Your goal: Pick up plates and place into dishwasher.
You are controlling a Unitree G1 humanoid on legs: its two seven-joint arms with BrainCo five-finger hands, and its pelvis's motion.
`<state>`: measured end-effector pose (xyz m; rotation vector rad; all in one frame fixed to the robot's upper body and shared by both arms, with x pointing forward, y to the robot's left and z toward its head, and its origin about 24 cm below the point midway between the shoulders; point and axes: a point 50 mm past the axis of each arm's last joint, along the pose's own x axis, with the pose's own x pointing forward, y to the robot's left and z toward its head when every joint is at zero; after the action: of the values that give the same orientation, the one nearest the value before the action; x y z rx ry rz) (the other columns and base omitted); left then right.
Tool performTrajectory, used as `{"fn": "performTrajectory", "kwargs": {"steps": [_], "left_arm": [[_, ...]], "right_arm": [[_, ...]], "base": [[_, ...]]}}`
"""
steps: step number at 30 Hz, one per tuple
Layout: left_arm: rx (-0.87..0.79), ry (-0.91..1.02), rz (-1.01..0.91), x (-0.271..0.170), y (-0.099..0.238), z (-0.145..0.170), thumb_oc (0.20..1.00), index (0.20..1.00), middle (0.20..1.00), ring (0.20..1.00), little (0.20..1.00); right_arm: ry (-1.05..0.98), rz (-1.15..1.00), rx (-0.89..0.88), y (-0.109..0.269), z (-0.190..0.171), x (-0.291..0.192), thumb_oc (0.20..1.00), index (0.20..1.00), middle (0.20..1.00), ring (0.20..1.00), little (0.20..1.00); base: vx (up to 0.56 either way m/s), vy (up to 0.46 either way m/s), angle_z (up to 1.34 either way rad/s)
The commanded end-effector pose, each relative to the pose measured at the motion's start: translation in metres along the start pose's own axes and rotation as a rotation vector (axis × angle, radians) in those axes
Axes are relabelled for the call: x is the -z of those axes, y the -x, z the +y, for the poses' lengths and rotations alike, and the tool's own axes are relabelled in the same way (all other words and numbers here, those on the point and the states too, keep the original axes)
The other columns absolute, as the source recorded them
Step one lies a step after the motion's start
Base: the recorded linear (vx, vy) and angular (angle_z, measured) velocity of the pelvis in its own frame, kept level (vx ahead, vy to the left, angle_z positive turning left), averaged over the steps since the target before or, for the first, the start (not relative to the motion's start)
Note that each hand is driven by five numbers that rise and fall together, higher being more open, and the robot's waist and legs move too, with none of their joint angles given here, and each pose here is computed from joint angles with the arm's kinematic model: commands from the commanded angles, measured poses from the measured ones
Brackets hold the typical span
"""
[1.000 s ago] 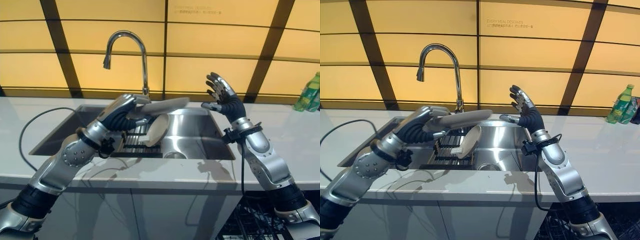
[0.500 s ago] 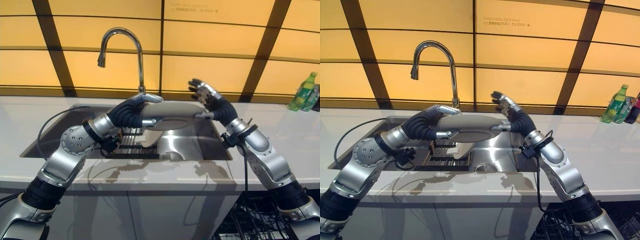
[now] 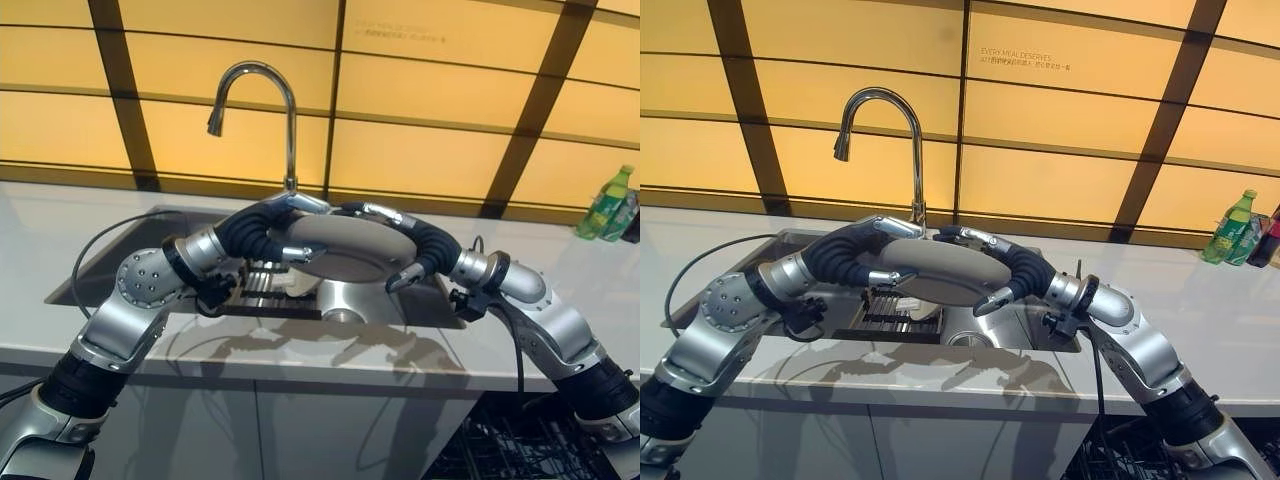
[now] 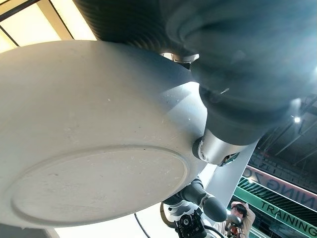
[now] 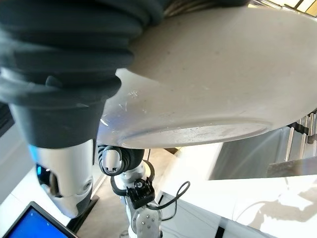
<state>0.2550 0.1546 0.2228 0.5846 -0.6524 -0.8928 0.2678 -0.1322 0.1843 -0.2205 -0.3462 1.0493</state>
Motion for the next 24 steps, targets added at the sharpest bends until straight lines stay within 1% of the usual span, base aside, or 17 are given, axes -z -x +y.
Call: {"fn": "performTrajectory", "kwargs": {"steps": [1, 6, 12, 13, 14, 15, 24], "left_arm": [[-0.06, -0.009, -0.136, -0.016, -0.016, 0.016, 0.2, 0.2, 0.2, 0.2, 0.2], [-0.081, -0.007, -0.134, -0.017, -0.015, 0.02, 0.2, 0.2, 0.2, 0.2, 0.2], [-0.098, -0.003, -0.139, -0.017, -0.016, 0.02, 0.2, 0.2, 0.2, 0.2, 0.2], [-0.101, 0.0, -0.14, -0.017, -0.017, 0.019, 0.2, 0.2, 0.2, 0.2, 0.2], [-0.103, 0.001, -0.139, -0.017, -0.017, 0.019, 0.2, 0.2, 0.2, 0.2, 0.2], [-0.107, 0.003, -0.137, -0.016, -0.017, 0.02, 0.2, 0.2, 0.2, 0.2, 0.2], [-0.159, 0.033, -0.112, -0.01, -0.013, 0.022, 0.2, 0.2, 0.2, 0.2, 0.2]], "right_arm": [[0.163, -0.037, -0.138, -0.025, 0.006, -0.027, 1.0, 1.0, 1.0, 1.0, 1.0], [0.241, 0.048, -0.088, -0.023, 0.001, -0.022, 1.0, 1.0, 1.0, 1.0, 1.0], [0.303, 0.087, -0.106, -0.029, 0.004, -0.024, 1.0, 1.0, 1.0, 1.0, 1.0], [0.297, 0.081, -0.106, -0.032, 0.006, -0.025, 0.558, 0.558, 0.558, 0.558, 0.558], [0.291, 0.078, -0.105, -0.033, 0.006, -0.025, 0.442, 0.442, 0.442, 0.442, 0.442], [0.286, 0.069, -0.106, -0.036, 0.007, -0.026, 0.2, 0.2, 0.2, 0.2, 0.2], [0.274, 0.031, -0.066, -0.041, 0.009, -0.028, 0.2, 0.2, 0.2, 0.2, 0.2]], "base": [[0.0, 0.0, 0.0], [-0.02, 0.004, 0.0], [-0.01, 0.003, 0.0], [0.0, 0.0, 0.0], [0.0, 0.0, 0.0], [0.0, 0.0, 0.0], [0.0, 0.0, 0.0]]}}
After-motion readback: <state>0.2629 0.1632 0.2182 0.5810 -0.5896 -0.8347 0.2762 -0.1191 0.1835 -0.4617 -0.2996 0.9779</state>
